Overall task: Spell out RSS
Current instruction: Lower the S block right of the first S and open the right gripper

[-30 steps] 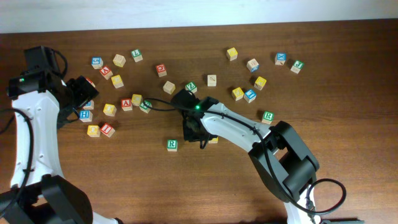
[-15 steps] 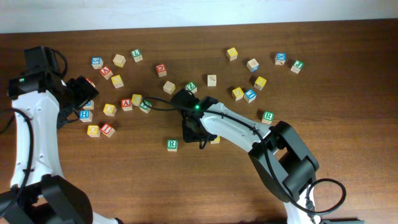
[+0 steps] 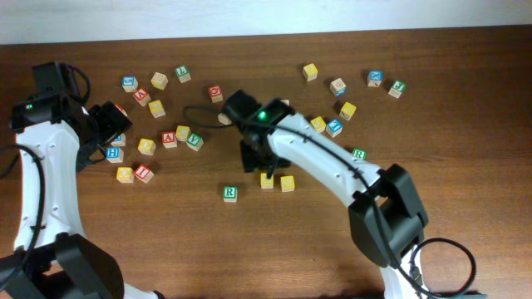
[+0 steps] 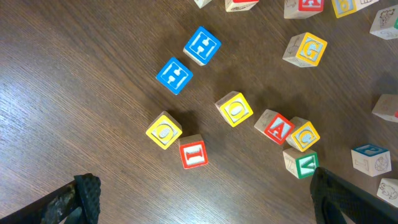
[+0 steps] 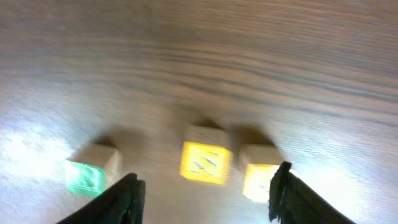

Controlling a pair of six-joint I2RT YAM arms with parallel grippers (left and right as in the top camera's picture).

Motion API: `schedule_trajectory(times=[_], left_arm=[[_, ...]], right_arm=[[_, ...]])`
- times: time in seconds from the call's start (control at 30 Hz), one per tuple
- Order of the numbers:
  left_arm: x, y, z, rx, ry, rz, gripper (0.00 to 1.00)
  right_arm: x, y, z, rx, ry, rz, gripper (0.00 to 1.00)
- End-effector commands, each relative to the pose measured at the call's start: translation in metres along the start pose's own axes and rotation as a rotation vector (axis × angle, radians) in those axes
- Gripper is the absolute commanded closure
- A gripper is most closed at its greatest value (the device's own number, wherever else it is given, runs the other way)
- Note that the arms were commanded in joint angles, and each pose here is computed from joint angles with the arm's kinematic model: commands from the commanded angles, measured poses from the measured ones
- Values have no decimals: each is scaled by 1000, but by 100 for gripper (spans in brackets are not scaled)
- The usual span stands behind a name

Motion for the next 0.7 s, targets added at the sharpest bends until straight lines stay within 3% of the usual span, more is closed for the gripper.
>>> schedule_trajectory(times=[0.0,0.17,0.67], left_arm=[[-2,1,0,-3,-5,-16,1],[-2,1,0,-3,-5,-16,1],[-2,1,0,-3,-5,-16,1]], right_arm=[[-5,-40,-18,51,42,-41,41],[23,-64,-4,45,211,-126,41],[43,-46,26,-80,279,-111,40]])
Point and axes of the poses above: each gripper's point midway between its finger pads, its own z axis out along the fingers, its own y axis along the line the jaws close on, x = y × z, the point moved 2 cm from there along -z, back along the fingers, and after that the axes turned 1 degree about z, right-handed, at the moved point
